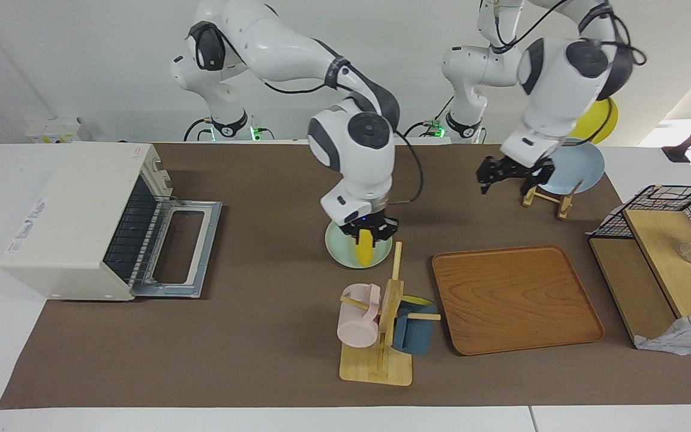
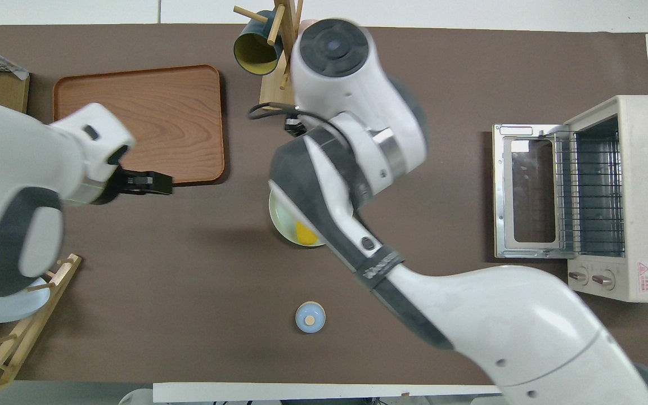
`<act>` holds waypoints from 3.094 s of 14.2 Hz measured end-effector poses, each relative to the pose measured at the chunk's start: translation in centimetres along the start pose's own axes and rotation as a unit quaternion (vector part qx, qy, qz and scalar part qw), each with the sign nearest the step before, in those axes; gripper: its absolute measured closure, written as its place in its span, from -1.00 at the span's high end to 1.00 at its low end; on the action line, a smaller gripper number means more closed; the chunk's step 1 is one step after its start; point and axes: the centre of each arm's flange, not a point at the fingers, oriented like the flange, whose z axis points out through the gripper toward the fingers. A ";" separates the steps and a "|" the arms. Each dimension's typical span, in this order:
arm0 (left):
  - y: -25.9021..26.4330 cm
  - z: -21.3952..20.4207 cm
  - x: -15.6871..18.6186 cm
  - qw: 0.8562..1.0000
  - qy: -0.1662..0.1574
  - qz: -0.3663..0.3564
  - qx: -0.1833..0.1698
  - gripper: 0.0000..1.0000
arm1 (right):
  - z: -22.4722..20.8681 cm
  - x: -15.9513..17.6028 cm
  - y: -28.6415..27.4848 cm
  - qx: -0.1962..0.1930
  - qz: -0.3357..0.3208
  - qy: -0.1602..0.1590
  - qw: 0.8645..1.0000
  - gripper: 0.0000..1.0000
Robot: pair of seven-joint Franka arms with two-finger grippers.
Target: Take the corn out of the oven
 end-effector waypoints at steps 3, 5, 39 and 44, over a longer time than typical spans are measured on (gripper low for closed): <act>11.2 7.3 -2.1 0.998 0.031 -0.049 -0.026 1.00 | 1.6 1.9 10.8 -0.008 -0.025 -0.014 1.000 -0.96; 14.0 10.7 -2.6 0.998 0.030 -0.051 -0.028 1.00 | 5.5 1.6 16.3 -0.010 -0.024 -0.014 1.000 -0.98; -20.4 -17.1 6.5 0.999 -0.027 -0.032 0.020 1.00 | -1.5 -1.0 37.8 -0.075 -0.145 -0.030 0.986 -0.40; -20.5 -17.1 5.9 0.999 -0.039 -0.010 0.025 1.00 | -14.8 -4.9 35.5 -0.004 -0.139 -0.001 0.990 0.69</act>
